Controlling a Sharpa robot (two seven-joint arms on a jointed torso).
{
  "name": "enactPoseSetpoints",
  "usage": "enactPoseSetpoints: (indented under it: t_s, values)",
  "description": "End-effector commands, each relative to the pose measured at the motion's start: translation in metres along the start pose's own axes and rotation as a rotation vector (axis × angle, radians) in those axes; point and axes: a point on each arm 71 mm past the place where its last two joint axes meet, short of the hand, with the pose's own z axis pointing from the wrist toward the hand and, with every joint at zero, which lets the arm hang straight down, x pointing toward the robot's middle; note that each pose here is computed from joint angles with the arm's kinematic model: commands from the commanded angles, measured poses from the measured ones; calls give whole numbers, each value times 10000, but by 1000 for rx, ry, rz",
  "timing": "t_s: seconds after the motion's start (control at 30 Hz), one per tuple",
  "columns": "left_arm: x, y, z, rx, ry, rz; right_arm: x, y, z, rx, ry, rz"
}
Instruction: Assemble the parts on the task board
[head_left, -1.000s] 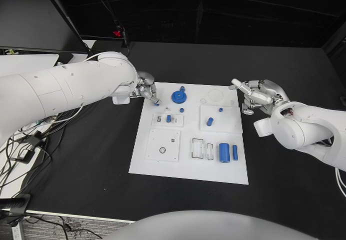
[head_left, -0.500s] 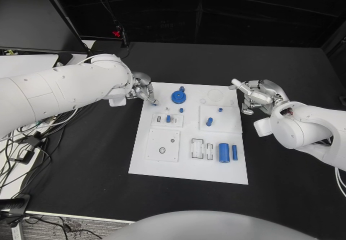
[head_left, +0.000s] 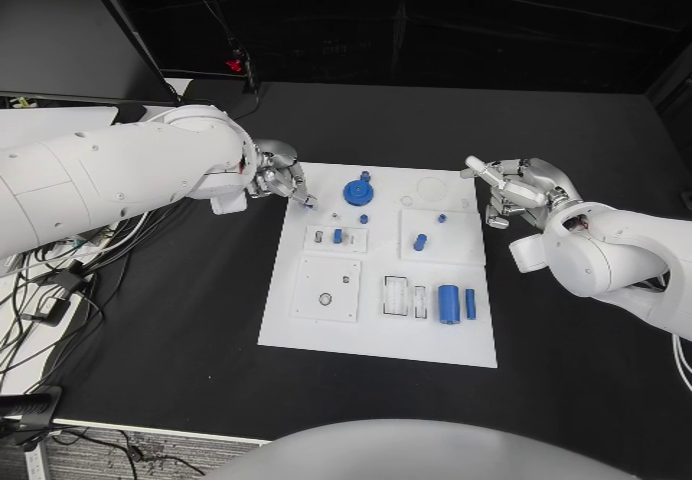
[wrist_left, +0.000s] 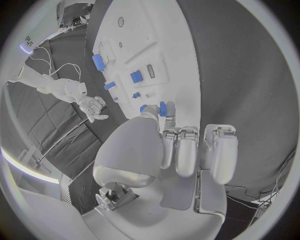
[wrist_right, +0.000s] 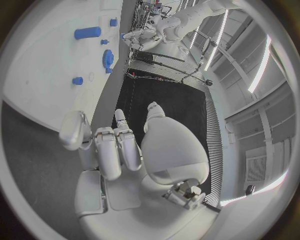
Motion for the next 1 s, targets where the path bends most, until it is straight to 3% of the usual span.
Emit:
enactPoseSetpoints:
  t_s: [0.03, 0.23, 0.47, 1.0]
  values:
    - [59, 28, -69, -32, 28, -67, 1, 11, -3, -6, 3, 2]
    - [159, 68, -168, -85, 51, -79, -5, 11, -5, -6, 1, 2]
    - [246, 46, -225, -118, 60, -79, 0, 12, -2, -7, 2, 2]
    - [334, -75, -203, -121, 79, -94, -1, 11, 0, -8, 2, 2]
